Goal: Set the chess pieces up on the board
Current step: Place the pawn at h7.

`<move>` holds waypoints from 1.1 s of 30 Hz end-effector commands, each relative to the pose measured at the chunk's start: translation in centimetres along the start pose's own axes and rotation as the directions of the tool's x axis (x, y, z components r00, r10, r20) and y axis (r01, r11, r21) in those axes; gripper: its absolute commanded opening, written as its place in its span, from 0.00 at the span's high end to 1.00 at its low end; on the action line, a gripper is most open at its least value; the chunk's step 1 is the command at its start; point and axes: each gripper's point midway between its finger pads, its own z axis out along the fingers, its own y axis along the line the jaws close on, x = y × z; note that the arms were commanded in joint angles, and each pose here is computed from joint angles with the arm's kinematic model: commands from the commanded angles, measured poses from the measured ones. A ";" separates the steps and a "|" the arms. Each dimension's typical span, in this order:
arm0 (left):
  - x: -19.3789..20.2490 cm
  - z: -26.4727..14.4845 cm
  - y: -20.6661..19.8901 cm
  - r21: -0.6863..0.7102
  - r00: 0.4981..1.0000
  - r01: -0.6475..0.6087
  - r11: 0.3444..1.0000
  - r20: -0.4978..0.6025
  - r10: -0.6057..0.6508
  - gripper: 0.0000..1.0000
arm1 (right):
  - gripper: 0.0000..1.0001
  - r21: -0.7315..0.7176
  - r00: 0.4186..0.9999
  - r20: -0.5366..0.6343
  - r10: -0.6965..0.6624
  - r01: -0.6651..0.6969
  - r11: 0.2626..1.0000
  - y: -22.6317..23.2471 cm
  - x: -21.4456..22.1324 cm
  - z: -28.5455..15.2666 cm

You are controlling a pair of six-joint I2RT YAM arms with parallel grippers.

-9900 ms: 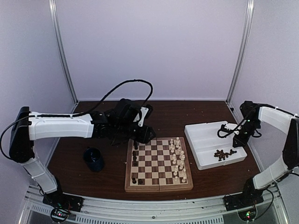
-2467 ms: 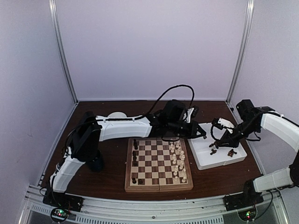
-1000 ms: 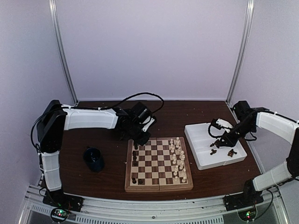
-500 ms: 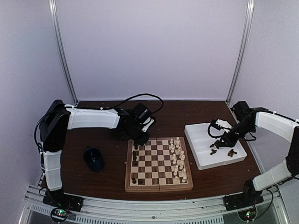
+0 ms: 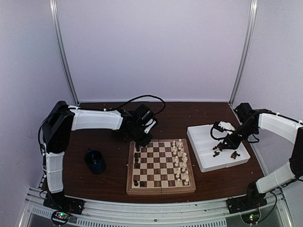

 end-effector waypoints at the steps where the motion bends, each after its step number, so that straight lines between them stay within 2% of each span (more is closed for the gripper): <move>1: -0.4 0.4 0.2 0.002 1.000 0.009 1.000 -0.005 -0.009 0.96 | 0.85 0.014 1.000 -0.002 0.002 -0.002 1.000 -0.4 -0.1 0.1; 4: -0.3 0.4 0.2 0.002 1.000 0.013 1.000 -0.007 -0.013 0.95 | 0.85 0.016 1.000 0.001 0.002 -0.002 1.000 -0.4 -0.1 0.0; 13: 0.1 0.2 0.3 -0.004 1.000 0.019 1.000 -0.021 -0.019 0.83 | 0.85 0.014 1.000 -0.003 0.003 -0.003 1.000 -0.4 0.0 0.1; 22: -0.8 -1.1 0.6 -0.014 1.000 0.022 1.000 0.011 -0.022 0.74 | 0.85 0.011 1.000 -0.006 0.005 -0.005 1.000 -0.3 0.0 0.1; 26: -3.3 -3.9 0.8 -0.015 0.995 0.028 0.999 0.097 -0.027 0.70 | 0.86 0.011 1.000 -0.005 0.007 -0.007 1.000 -0.4 0.0 0.1; 28: -5.5 -6.4 0.5 0.006 0.982 0.031 1.000 0.184 -0.031 0.68 | 0.86 0.015 1.000 -0.001 0.007 -0.007 1.000 -0.4 -0.1 0.0; 33: -10.5 -12.2 -4.1 0.166 0.900 -0.035 0.985 0.434 -0.041 0.66 | 0.86 0.024 1.000 0.029 0.009 -0.010 1.000 -0.3 -0.8 -1.1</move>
